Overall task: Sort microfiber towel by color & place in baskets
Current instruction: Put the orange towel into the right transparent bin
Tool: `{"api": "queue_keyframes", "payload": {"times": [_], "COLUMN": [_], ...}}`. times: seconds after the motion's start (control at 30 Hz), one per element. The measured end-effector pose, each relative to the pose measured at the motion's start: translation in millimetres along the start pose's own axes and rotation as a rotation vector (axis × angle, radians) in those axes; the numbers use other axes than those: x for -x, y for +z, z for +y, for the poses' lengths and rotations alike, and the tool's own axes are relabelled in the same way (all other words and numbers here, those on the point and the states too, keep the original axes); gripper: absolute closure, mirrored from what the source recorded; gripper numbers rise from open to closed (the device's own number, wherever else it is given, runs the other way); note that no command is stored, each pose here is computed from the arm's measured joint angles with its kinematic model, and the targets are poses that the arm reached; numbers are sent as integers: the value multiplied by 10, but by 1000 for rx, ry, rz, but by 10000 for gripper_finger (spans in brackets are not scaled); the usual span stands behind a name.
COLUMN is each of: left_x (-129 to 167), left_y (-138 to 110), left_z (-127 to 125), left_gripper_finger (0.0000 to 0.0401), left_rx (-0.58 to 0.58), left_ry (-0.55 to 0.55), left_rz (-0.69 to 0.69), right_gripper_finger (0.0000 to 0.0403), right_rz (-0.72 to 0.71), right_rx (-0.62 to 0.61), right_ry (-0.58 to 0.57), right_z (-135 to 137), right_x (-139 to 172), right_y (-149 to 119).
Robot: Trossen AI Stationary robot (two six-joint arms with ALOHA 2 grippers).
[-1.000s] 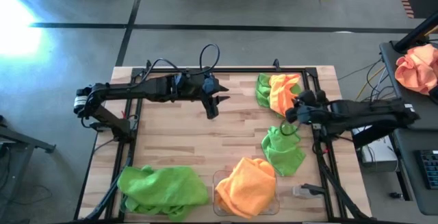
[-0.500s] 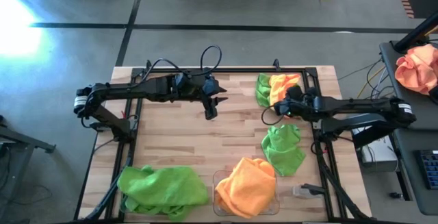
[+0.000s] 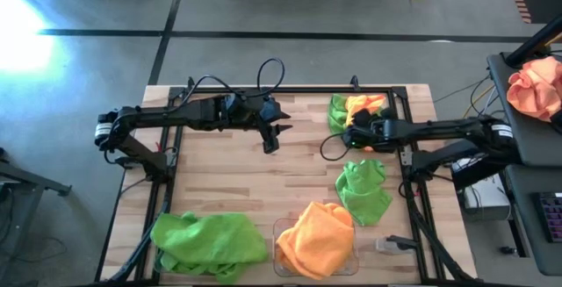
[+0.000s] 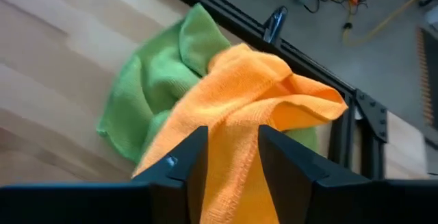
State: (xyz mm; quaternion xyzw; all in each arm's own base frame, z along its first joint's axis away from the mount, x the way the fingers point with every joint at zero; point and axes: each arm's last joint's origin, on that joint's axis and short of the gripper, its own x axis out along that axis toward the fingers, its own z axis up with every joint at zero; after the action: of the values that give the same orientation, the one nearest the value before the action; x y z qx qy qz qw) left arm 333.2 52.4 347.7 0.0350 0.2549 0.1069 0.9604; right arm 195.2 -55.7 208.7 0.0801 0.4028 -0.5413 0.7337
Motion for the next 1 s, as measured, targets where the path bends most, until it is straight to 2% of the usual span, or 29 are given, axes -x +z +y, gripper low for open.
{"api": "queue_keyframes", "payload": {"times": [0.23, 0.73, 1.0], "left_x": [1, 1, 1], "left_y": [-26, -32, -32], "left_z": [-6, -21, -21], "left_gripper_finger": [283, 283, 283], "left_rx": [23, 56, 65], "left_ry": [-4, -11, -10], "left_rz": [27, 34, 34], "right_gripper_finger": [257, 235, 232], "right_rz": [69, 40, -88], "right_rx": [93, 113, 107], "right_ry": [-67, -121, -307], "right_z": [69, 153, 220], "right_x": [-74, -119, -234], "right_y": [-27, 30, 13]}}
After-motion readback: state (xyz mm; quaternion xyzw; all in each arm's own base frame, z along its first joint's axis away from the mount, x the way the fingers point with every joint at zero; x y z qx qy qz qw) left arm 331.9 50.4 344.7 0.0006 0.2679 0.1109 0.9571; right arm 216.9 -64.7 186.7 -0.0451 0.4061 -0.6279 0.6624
